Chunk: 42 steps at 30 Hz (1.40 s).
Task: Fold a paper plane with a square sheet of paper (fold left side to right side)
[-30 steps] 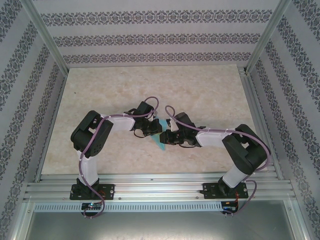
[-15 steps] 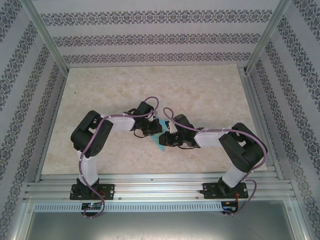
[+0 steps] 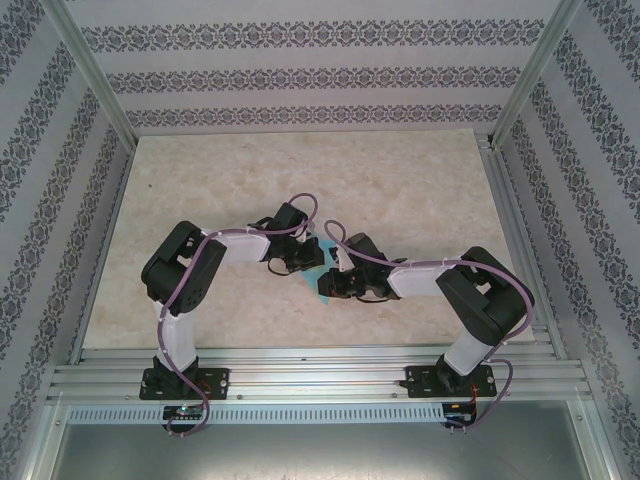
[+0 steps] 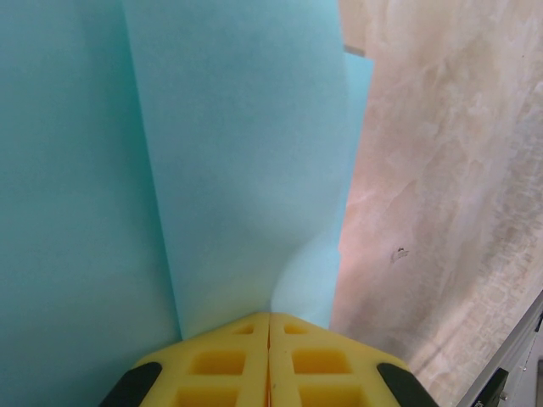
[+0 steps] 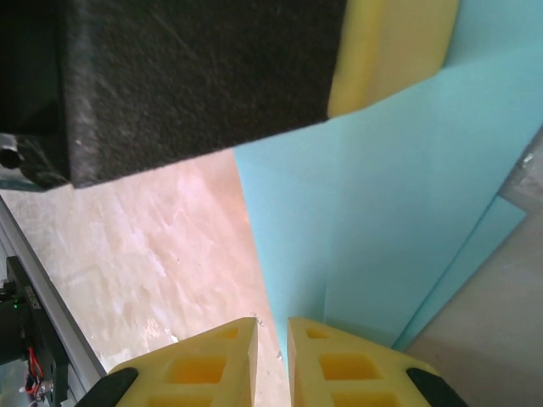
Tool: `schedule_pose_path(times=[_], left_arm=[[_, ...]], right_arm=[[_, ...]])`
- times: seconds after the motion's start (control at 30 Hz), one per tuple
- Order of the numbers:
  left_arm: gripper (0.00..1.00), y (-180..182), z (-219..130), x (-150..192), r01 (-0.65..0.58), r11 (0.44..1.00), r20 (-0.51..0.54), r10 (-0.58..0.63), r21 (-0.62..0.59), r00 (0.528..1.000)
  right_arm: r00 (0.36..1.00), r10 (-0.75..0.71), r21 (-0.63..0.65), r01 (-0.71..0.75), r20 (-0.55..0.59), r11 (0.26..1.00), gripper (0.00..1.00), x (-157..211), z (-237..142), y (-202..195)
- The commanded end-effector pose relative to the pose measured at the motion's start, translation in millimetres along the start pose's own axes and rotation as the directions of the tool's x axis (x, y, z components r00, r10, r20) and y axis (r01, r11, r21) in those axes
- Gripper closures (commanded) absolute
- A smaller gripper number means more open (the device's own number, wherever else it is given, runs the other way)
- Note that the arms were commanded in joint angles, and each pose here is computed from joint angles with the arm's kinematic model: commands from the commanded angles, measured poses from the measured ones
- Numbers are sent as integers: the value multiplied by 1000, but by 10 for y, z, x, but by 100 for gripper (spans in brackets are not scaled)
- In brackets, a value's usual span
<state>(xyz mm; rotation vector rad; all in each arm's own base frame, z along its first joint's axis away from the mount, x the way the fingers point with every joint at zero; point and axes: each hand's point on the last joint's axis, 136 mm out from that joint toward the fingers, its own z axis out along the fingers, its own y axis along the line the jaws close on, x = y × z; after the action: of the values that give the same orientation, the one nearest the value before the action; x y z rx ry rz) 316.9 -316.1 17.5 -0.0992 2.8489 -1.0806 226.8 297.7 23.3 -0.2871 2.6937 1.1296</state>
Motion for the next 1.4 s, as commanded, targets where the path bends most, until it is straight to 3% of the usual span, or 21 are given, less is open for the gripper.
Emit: schedule_pose_path(times=[0.0, 0.33, 0.7, 1.37], left_arm=[[93, 376, 105, 170, 29, 991, -31, -33, -129, 999], [93, 393, 101, 163, 32, 990, -27, -36, -135, 999], [93, 408, 66, 144, 32, 990, -21, -35, -137, 999], [93, 479, 47, 128, 36, 987, -15, -39, -156, 999]], right_arm=[[999, 8, 24, -7, -34, 1000, 83, 139, 37, -68], [997, 15, 62, -10, -71, 998, 84, 271, 75, -161], [989, 34, 196, -5, -146, 981, 89, 570, 46, -400], [978, 53, 185, -14, -203, 983, 90, 1041, -84, -380]])
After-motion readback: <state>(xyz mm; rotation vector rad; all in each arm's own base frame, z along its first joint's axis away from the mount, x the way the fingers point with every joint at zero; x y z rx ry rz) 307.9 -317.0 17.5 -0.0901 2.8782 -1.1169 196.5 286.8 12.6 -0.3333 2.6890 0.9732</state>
